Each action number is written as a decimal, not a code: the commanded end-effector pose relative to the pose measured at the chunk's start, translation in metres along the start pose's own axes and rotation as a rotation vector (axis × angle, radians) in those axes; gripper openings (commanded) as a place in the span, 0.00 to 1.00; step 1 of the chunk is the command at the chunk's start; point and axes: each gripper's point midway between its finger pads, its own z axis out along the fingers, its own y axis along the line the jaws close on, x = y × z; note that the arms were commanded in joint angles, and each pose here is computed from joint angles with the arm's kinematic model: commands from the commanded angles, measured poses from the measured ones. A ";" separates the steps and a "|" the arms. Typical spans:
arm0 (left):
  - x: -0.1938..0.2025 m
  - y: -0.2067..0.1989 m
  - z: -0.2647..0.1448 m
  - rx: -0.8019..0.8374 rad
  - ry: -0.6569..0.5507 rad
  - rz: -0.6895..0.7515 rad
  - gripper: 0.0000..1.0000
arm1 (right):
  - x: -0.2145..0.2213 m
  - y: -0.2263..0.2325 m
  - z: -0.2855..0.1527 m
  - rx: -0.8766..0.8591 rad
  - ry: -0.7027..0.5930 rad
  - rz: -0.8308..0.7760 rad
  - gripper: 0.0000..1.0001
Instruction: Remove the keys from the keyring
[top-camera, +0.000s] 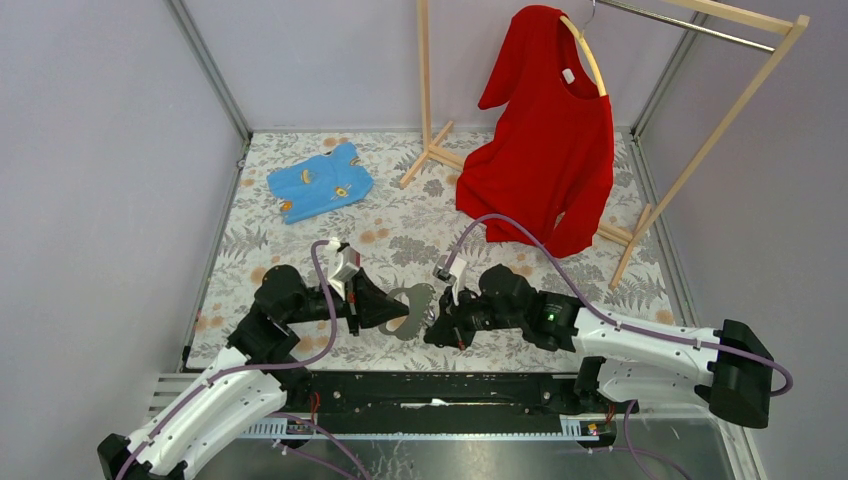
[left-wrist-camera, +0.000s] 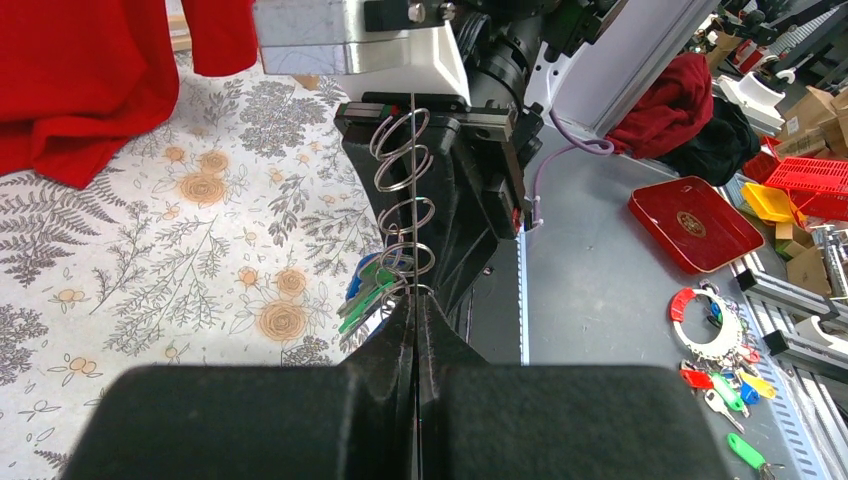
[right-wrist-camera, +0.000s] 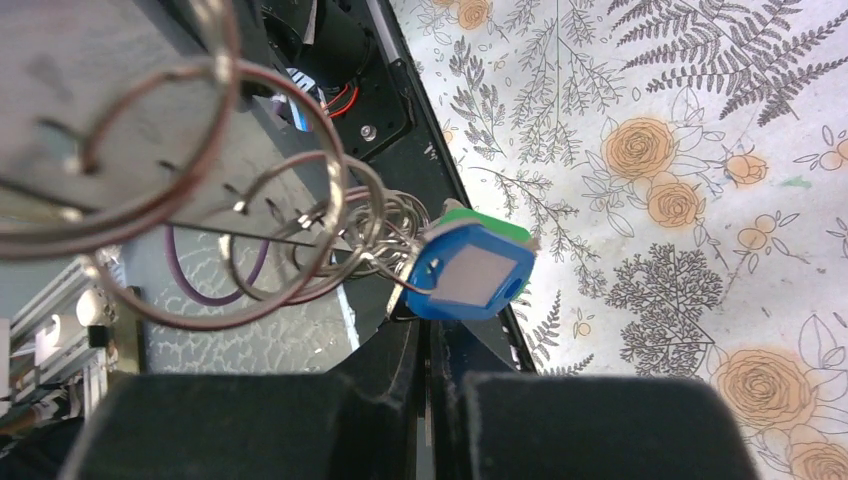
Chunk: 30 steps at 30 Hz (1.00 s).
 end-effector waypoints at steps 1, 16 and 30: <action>-0.015 -0.007 -0.001 0.028 -0.056 0.085 0.00 | -0.021 0.013 -0.003 -0.058 -0.086 0.019 0.00; -0.017 0.005 -0.003 -0.049 -0.067 0.095 0.00 | -0.019 0.028 -0.018 -0.116 -0.084 -0.002 0.00; -0.018 0.009 -0.004 -0.073 -0.080 0.096 0.00 | -0.013 0.025 -0.024 -0.095 -0.064 0.012 0.00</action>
